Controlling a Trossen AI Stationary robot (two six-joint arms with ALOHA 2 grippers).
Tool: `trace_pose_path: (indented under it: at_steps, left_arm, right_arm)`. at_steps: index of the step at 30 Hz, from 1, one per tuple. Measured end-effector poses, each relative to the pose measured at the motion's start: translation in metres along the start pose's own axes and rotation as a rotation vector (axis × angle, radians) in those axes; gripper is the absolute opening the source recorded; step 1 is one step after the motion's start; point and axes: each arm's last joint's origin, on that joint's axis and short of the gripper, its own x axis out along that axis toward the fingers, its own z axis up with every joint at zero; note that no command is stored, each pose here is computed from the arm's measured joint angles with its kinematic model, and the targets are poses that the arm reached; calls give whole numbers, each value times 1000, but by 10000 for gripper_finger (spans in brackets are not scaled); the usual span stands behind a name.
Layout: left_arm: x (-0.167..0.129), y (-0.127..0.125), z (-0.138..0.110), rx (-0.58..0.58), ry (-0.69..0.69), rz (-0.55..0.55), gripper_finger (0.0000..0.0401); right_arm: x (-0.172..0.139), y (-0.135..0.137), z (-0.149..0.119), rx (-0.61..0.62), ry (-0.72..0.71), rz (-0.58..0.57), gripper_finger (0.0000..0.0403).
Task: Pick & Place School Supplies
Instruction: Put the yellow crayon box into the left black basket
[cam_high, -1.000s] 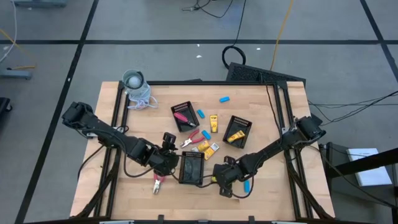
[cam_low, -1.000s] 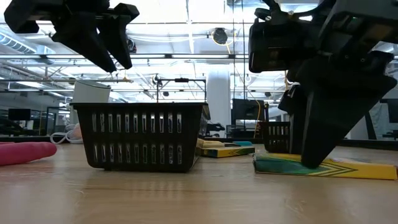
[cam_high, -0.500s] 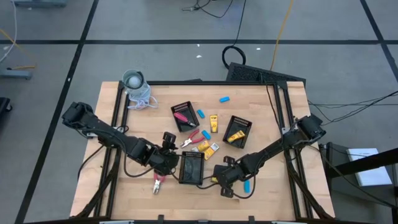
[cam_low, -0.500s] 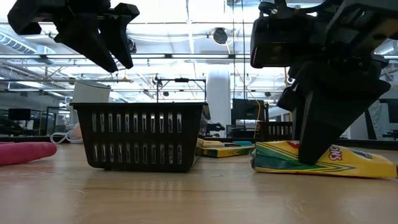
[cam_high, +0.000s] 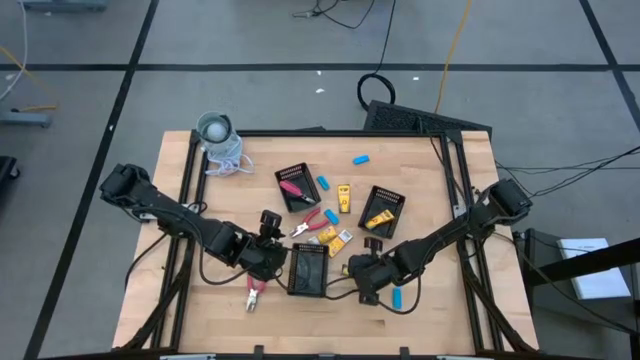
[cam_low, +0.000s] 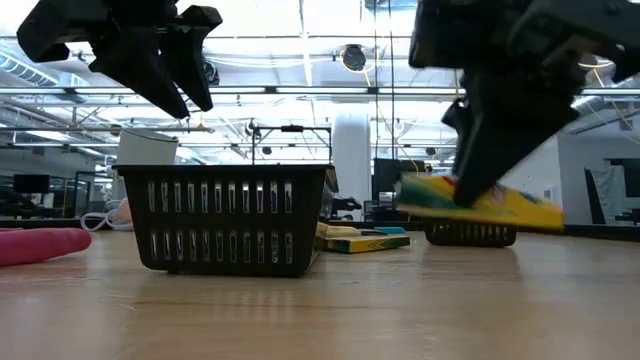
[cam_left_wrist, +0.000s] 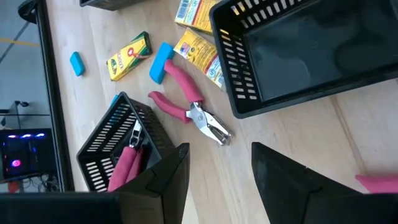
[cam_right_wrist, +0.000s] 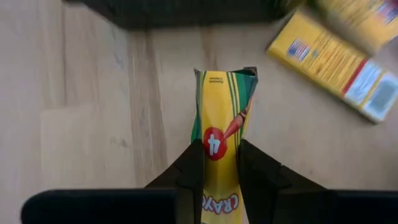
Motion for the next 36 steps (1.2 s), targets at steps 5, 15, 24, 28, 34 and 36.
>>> trace_pose_path:
  at_steps: [5, 15, 24, 28, 34, 36]
  left_arm:
    - [0, 0, 0, -3, 5, 0, 177]
    - [0, 1, -3, -4, 27, 30, 177]
    - [-5, 12, -1, -95, -17, 155, 177]
    - [-11, 24, 4, -154, -92, 182, 177]
    - [-15, 36, 5, -164, -137, 197, 177]
    - [-15, 40, 5, -178, -146, 205, 177]
  right_arm:
    - [-7, -7, 7, -17, -31, -5, 61]
    - [-35, -49, 23, -66, -43, -136, 61]
    - [-61, -98, 27, -97, 43, -260, 61]
    - [-60, -113, 22, -115, 143, -299, 61]
    - [-56, -127, 10, -105, 254, -304, 61]
    - [-53, -130, 6, -97, 280, -291, 61]
